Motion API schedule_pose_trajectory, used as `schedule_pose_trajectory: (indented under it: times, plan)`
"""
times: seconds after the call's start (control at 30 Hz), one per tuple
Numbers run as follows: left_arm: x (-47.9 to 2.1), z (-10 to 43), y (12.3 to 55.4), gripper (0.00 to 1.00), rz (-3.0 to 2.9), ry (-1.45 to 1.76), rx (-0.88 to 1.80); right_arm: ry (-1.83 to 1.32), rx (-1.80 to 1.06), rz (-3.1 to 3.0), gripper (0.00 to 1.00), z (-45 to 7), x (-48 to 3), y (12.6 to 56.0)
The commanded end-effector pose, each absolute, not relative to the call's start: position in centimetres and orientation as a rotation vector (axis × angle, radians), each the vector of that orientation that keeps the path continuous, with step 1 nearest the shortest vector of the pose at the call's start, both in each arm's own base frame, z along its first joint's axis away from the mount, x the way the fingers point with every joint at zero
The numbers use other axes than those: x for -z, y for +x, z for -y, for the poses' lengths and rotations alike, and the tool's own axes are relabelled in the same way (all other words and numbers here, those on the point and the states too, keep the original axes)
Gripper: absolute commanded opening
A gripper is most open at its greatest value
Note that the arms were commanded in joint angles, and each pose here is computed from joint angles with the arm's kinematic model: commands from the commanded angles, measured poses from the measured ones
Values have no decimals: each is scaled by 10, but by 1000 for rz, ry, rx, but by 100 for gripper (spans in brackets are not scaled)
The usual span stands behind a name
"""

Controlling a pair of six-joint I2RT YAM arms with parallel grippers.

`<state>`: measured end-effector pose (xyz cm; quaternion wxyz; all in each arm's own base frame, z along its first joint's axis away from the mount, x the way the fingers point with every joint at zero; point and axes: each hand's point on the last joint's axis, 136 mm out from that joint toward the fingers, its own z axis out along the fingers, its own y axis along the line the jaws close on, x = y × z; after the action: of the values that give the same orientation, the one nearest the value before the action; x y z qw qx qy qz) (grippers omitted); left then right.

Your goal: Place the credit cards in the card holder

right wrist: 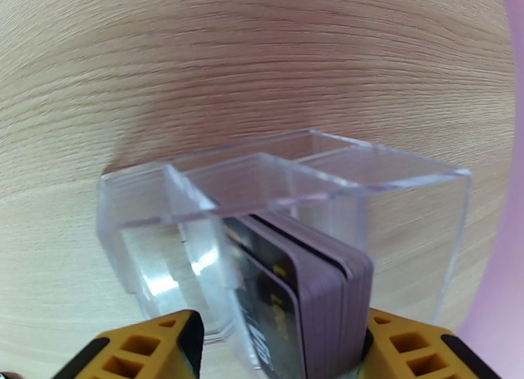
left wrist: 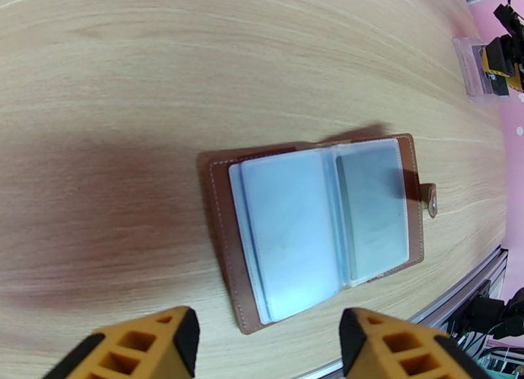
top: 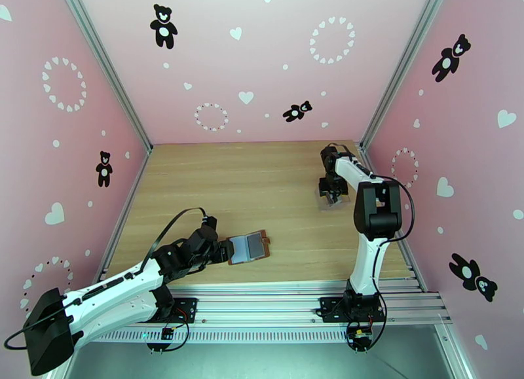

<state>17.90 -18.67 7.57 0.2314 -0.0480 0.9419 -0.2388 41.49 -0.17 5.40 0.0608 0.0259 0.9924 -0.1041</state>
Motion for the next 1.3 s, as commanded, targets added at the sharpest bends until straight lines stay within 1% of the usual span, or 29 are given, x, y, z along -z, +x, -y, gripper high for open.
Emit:
schedule_pose_trajectory:
  times: [0.0,0.27,0.67,0.8,0.97,1.27]
  plan:
    - [-74,185,178,62,-2585,-141,672,-2,189,-3042,61,-30,-44,413]
    - [-74,186,178,62,-2587,-142,674,-77,111,-3009,59,-63,-56,415]
    - [-74,187,179,62,-2589,-145,680,-28,272,-2891,61,-38,-102,416]
    - [-73,188,178,62,-2593,-145,680,-14,261,-2914,61,-32,-95,415]
    - [-73,188,178,62,-2594,-146,683,-34,211,-2958,61,-39,-80,414]
    - [-72,188,178,62,-2602,-141,673,-40,217,-2993,61,-37,-64,415]
